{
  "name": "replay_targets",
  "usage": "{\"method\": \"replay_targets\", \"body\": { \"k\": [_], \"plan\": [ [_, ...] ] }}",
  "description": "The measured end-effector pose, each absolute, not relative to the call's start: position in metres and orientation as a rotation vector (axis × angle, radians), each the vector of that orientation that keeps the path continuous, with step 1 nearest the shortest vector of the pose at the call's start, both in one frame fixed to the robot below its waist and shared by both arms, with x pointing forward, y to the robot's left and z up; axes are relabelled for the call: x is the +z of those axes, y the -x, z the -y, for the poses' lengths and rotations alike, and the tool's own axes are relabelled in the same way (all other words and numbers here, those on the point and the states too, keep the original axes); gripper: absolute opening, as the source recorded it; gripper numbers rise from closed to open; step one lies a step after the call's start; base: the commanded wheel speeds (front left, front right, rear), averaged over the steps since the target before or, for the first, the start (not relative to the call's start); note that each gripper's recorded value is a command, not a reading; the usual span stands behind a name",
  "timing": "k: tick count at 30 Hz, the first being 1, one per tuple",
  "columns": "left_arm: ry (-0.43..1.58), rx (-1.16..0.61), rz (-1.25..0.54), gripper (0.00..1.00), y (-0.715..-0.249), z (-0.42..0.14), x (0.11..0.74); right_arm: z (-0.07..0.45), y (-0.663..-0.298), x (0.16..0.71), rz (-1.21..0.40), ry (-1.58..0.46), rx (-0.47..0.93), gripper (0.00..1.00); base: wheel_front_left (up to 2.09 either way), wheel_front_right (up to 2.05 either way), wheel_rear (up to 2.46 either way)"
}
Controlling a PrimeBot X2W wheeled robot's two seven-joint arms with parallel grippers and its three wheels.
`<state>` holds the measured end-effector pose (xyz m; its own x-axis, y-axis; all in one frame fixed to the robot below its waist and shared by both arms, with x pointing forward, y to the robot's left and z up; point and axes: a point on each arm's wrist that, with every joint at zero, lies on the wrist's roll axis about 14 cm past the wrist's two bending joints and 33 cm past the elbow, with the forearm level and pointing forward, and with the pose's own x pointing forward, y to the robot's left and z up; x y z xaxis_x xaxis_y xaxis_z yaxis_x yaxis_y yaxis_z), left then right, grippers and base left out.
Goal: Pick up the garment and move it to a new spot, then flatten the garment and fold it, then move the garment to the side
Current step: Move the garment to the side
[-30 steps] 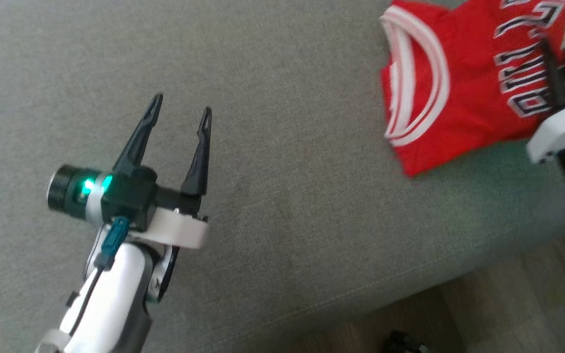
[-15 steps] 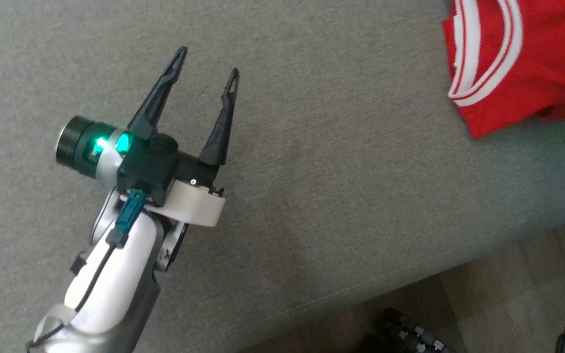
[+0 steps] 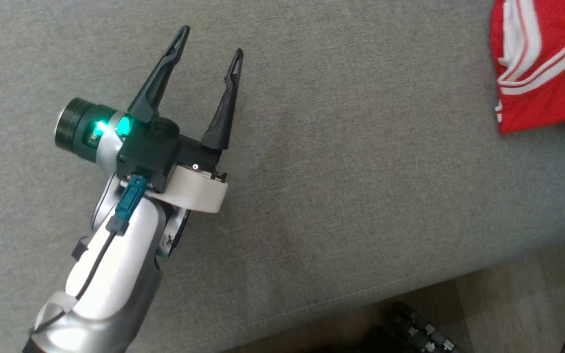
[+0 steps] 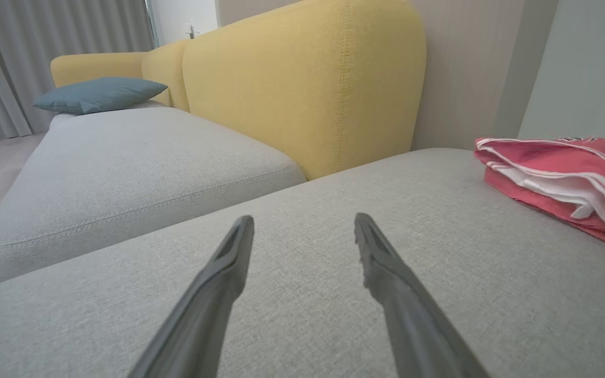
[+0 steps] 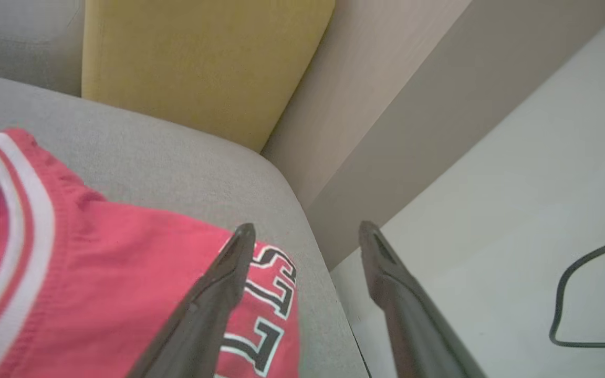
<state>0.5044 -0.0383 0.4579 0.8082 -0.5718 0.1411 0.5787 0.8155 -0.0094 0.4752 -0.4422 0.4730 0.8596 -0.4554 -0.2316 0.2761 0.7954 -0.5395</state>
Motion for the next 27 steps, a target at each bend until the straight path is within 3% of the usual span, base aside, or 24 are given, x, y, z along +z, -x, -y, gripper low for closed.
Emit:
{"method": "replay_targets", "body": {
  "k": [8, 17, 27],
  "plan": [
    [0.035, -0.560, 0.146, 1.00, -0.504, 0.024, 0.471, 0.374, -0.482, 0.477, -0.144, 0.403, -0.276, 1.00, 0.00, 0.00, 0.00],
    [0.020, -0.429, 0.098, 1.00, -0.480, -0.016, 0.476, 0.274, -0.446, 0.453, -0.110, 0.167, -0.107, 1.00, 0.00, 0.00, 0.00],
    [-0.005, -0.193, 0.063, 1.00, -0.447, -0.093, 0.486, 0.185, -0.434, 0.470, -0.039, 0.003, 0.071, 1.00, 0.00, 0.00, 0.00]
  ]
}}
